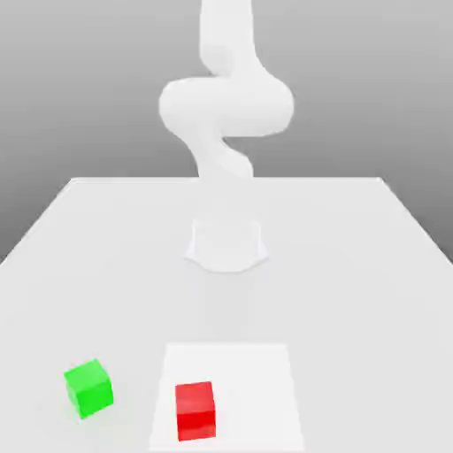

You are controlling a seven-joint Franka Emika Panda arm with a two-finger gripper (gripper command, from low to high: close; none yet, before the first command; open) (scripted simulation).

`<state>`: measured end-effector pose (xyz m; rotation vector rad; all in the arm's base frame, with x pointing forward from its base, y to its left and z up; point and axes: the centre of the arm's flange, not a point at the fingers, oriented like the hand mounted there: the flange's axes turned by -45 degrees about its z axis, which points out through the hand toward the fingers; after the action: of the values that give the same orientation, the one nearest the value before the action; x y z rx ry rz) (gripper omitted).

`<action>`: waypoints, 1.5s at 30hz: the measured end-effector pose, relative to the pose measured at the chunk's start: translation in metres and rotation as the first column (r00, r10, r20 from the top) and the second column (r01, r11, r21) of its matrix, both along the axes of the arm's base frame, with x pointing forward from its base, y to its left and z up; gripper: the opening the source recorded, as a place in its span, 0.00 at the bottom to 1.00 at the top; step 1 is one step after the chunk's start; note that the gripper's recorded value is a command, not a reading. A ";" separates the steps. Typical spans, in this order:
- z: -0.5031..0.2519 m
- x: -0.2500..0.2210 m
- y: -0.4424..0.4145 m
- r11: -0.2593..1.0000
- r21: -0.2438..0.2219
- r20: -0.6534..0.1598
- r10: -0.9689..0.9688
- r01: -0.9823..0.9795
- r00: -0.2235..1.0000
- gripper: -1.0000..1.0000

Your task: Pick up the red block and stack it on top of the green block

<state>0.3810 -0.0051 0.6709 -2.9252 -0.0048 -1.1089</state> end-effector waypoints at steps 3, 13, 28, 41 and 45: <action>-0.054 0.037 -0.005 1.000 0.001 -0.094 0.022 -0.022 0.995 0.50; -0.246 0.103 -0.018 0.997 0.001 -0.381 0.075 -0.081 0.922 0.50; -0.507 0.080 -0.037 0.990 -0.014 -0.662 0.097 -0.142 0.743 0.50; -0.469 0.078 -0.038 0.991 -0.013 -0.663 0.093 -0.136 0.743 0.00; -0.448 0.066 -0.094 0.993 -0.015 -0.663 -0.100 0.119 0.742 0.00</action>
<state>0.4472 -0.0990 0.2229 -3.1376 0.1909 0.0000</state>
